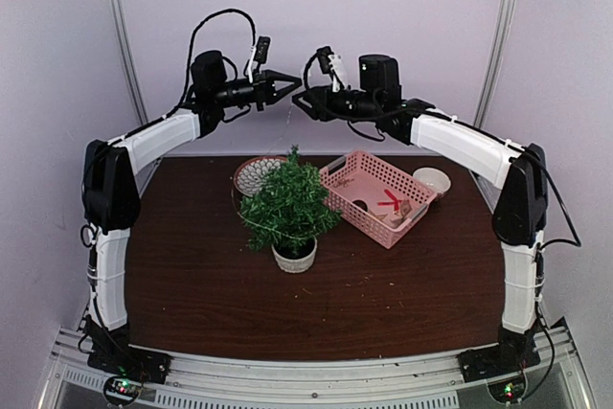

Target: Decorate the small christmas tree

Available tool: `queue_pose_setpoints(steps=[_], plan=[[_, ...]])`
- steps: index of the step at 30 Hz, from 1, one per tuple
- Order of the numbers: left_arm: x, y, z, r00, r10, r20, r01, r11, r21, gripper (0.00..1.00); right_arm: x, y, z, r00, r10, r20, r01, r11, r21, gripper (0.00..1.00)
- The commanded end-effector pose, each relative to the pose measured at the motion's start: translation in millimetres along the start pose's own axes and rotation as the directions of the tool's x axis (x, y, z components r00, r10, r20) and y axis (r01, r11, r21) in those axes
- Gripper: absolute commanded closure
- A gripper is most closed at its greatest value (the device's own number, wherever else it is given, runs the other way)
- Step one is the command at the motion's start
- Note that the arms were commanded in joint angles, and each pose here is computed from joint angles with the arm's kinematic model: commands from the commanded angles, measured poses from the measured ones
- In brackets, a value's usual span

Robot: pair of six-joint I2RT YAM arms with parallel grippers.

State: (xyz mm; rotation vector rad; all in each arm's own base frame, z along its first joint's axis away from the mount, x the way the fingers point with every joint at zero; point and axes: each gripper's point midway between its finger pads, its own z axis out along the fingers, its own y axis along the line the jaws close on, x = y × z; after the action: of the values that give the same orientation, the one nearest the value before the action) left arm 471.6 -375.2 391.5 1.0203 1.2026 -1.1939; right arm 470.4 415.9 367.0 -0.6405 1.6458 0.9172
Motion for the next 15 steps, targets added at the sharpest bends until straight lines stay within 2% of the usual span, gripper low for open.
queue_pose_setpoints(steps=[1, 10, 15], plan=[[-2, -9, 5, 1.000, 0.026, 0.014, -0.026, 0.999, 0.039, 1.00, -24, 2, 1, 0.997, 0.006, 0.073, -0.004, 1.000, -0.028, 0.60], [-1, -17, 10, 1.000, 0.024, 0.013, -0.025, 0.998, 0.064, 1.00, -19, -2, 10, 0.997, 0.030, 0.070, -0.028, 0.999, -0.038, 0.74], [-3, -18, 10, 0.999, 0.023, 0.023, -0.025, 0.998, 0.066, 1.00, -14, -2, 12, 0.998, 0.032, 0.057, -0.030, 0.999, -0.045, 0.76]])
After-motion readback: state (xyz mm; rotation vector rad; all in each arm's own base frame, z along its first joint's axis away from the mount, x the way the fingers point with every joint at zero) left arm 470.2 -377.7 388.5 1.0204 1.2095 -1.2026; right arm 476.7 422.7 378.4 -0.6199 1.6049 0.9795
